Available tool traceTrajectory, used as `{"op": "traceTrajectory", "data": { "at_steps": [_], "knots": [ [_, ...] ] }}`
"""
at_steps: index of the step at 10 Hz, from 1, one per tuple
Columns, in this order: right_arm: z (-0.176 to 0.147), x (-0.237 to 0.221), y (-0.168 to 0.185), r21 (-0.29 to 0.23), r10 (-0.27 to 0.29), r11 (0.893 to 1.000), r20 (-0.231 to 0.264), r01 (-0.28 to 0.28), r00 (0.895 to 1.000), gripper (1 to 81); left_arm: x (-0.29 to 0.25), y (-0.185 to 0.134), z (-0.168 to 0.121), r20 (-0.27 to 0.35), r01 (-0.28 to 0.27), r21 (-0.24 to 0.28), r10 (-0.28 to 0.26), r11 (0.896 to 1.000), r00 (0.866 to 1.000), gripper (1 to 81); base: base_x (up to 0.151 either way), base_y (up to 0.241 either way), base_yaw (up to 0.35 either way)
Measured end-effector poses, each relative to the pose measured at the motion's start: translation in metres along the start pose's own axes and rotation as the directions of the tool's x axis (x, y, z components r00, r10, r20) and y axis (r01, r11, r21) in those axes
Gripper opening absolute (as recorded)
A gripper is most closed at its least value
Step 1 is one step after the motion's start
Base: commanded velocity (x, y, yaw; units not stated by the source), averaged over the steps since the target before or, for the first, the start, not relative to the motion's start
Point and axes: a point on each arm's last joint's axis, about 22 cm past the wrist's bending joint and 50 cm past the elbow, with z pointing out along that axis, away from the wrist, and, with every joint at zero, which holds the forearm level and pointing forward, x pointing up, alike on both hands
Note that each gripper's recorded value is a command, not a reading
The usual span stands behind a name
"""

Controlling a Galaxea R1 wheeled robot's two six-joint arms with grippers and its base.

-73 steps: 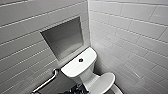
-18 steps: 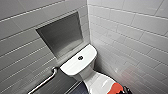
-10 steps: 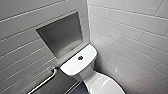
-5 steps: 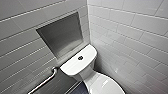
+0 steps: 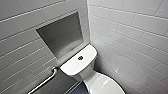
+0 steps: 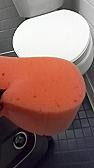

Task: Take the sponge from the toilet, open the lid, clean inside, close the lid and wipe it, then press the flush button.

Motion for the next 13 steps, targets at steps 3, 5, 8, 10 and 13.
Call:
{"op": "traceTrajectory", "data": {
  "at_steps": [3, 5, 8, 10, 13],
  "knots": [
    [0.032, 0.018, -0.079, 0.102, -0.067, 0.993, 0.04, 0.062, 0.997, 1.0, 0.0, 0.001, 0.001, 0.0, -0.003, 0.0, 0.003, 1.0, 1.0, 81.1, 0.0, 0.0, 0.0],
    [0.063, 0.056, -0.144, 0.149, -0.151, 0.978, 0.037, 0.144, 0.988, 1.0, 0.0, 0.001, 0.001, 0.0, -0.003, 0.0, 0.003, 1.0, 1.0, 81.1, 0.0, 0.0, 0.0],
    [0.112, 0.083, -0.23, 0.151, -0.277, 0.953, 0.089, 0.262, 0.957, 1.0, 0.0, 0.0, 0.001, 0.001, -0.003, 0.001, 0.003, 1.0, 1.0, 81.1, 0.0, 0.0, 0.0],
    [0.148, 0.087, -0.288, 0.146, -0.362, 0.927, 0.125, 0.344, 0.924, 1.0, 0.0, -0.001, 0.001, 0.001, -0.003, 0.003, 0.003, 1.0, 1.0, 81.1, 0.0, 0.0, 0.0],
    [0.204, 0.047, -0.338, 0.13, -0.443, 0.896, 0.209, 0.424, 0.872, 1.0, 0.0, -0.001, 0.001, 0.001, -0.003, 0.004, 0.003, 1.0, 1.0, 81.1, 0.0, 0.0, 0.0]
  ]
}}
